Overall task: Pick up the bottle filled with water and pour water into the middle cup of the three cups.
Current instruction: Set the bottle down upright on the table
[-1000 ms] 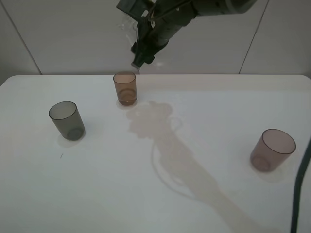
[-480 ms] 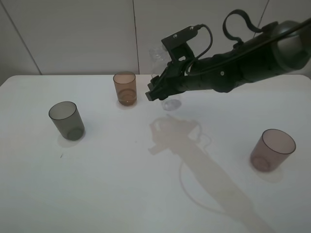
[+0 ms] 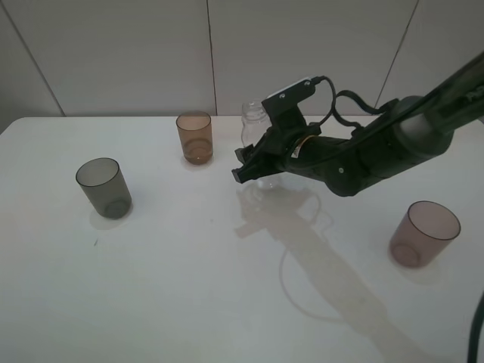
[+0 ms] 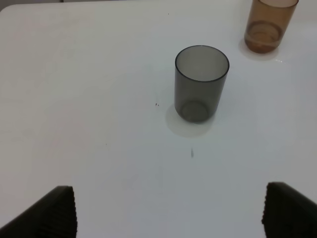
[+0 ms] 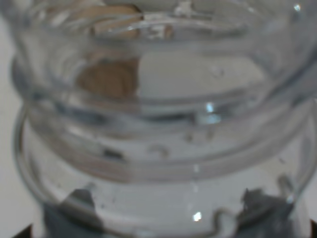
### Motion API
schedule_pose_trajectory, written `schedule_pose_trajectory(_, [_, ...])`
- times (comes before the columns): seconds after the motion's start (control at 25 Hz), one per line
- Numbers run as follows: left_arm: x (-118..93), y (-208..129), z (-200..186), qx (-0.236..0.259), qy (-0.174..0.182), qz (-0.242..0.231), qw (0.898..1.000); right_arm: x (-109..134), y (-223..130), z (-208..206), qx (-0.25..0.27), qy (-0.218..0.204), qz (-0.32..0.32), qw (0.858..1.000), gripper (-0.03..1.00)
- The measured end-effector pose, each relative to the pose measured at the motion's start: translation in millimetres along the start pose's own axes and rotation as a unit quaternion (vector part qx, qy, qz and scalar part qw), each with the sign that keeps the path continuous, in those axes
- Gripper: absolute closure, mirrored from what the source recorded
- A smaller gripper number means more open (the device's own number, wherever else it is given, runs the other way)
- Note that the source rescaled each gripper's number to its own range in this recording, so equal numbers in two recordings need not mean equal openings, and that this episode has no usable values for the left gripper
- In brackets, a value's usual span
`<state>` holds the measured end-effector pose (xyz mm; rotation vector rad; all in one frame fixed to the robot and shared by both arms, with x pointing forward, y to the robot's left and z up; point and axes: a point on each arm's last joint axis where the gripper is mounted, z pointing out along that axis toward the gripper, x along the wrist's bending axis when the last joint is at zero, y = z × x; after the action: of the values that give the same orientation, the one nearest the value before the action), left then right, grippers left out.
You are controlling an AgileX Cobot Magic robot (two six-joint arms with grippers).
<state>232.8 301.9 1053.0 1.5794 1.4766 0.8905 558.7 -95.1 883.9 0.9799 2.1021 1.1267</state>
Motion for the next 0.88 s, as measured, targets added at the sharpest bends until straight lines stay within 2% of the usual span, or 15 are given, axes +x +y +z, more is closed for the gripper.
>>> schedule_pose_trajectory(0.48, [0,0,0,0.000,0.000,0.000,1.000,3,-19,10,0.010,0.000,0.064,0.998,0.96])
schedule_pose_trajectory(0.52, [0,0,0,0.000,0.000,0.000,1.000,3,-19,10,0.009,0.000,0.065,0.998,0.91])
schedule_pose_trajectory(0.56, [0,0,0,0.000,0.000,0.000,1.000,3,-20,10,0.007,-0.001,0.066,0.998,0.79])
schedule_pose_trajectory(0.64, [0,0,0,0.000,0.000,0.000,1.000,2,-22,8,0.005,-0.008,0.075,0.997,0.37])
schedule_pose_trajectory(0.72, [0,0,0,0.000,0.000,0.000,1.000,0,-25,6,0.001,-0.019,0.088,0.996,0.13])
schedule_pose_trajectory(0.76, [0,0,0,0.000,0.000,0.000,1.000,0,-26,5,-0.002,-0.023,0.092,0.995,0.07])
schedule_pose_trajectory(0.88, [0,0,0,0.000,0.000,0.000,1.000,-2,-23,1,-0.009,-0.026,0.096,0.995,0.00])
